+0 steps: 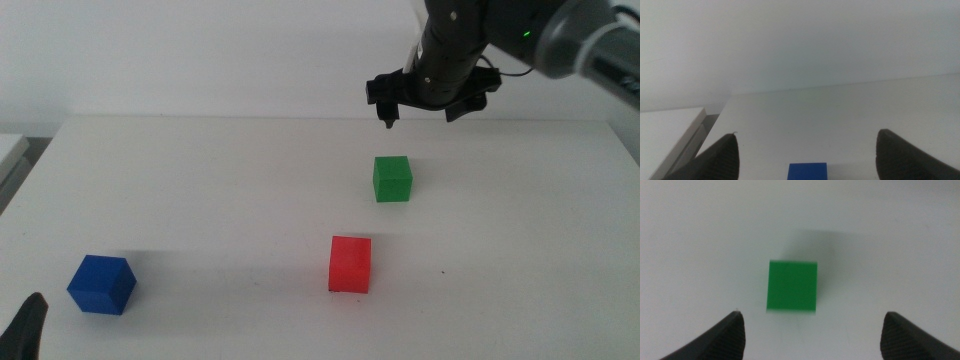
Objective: Stack red cubes first, then green, then blue cubes in a specific spot.
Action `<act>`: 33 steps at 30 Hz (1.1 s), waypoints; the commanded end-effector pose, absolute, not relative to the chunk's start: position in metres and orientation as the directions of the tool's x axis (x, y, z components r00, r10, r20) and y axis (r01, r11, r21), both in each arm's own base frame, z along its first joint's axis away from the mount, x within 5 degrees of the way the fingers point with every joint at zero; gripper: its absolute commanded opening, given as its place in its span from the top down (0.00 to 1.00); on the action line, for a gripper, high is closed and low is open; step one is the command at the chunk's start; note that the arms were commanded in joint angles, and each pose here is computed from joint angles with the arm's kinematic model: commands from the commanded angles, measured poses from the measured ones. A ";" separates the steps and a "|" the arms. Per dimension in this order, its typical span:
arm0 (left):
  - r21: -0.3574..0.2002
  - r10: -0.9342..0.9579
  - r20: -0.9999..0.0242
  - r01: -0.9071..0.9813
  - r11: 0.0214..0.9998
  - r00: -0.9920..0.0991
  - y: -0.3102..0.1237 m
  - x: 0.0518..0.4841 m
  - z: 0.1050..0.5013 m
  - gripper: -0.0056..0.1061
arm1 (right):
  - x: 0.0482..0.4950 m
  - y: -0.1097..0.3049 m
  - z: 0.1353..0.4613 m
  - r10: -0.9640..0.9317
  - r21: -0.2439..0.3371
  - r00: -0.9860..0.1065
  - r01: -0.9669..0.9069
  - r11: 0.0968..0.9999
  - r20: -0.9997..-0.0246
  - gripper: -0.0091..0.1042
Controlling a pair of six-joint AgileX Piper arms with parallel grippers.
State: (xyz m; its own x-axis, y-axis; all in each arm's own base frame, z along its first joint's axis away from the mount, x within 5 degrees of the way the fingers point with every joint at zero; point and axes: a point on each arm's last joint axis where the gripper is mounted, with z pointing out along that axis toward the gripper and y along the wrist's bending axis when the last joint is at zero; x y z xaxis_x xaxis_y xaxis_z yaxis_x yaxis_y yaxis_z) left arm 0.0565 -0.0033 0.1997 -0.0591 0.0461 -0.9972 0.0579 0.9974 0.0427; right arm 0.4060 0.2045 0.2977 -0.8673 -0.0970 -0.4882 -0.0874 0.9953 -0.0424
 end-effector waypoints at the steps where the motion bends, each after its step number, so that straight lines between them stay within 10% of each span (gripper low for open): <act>1: 0.040 0.043 -0.998 0.059 0.997 -0.050 -0.003 0.056 0.200 0.11 | 0.422 0.203 0.286 -0.113 -0.044 -0.855 -0.105 0.994 -0.507 0.10; 29: 0.040 0.043 -0.998 0.059 0.997 -0.050 -0.003 0.056 0.200 0.11 | 0.462 0.219 0.170 -0.143 -0.058 -0.882 -0.131 0.990 -0.449 0.11; 33: 0.040 0.043 -0.998 0.059 0.997 -0.050 -0.003 0.056 0.200 0.11 | 0.463 0.219 0.160 -0.146 -0.063 -0.889 -0.132 0.989 -0.433 0.30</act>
State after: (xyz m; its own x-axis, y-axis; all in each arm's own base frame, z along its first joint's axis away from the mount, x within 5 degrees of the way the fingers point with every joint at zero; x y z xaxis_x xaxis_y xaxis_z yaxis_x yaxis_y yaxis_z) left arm 0.0565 -0.0033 0.1997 -0.0591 0.0461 -0.9972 0.0579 0.9974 0.0427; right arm 0.4588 0.2239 0.1595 -0.8939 -0.1487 -0.4229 -0.1382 0.9888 -0.0557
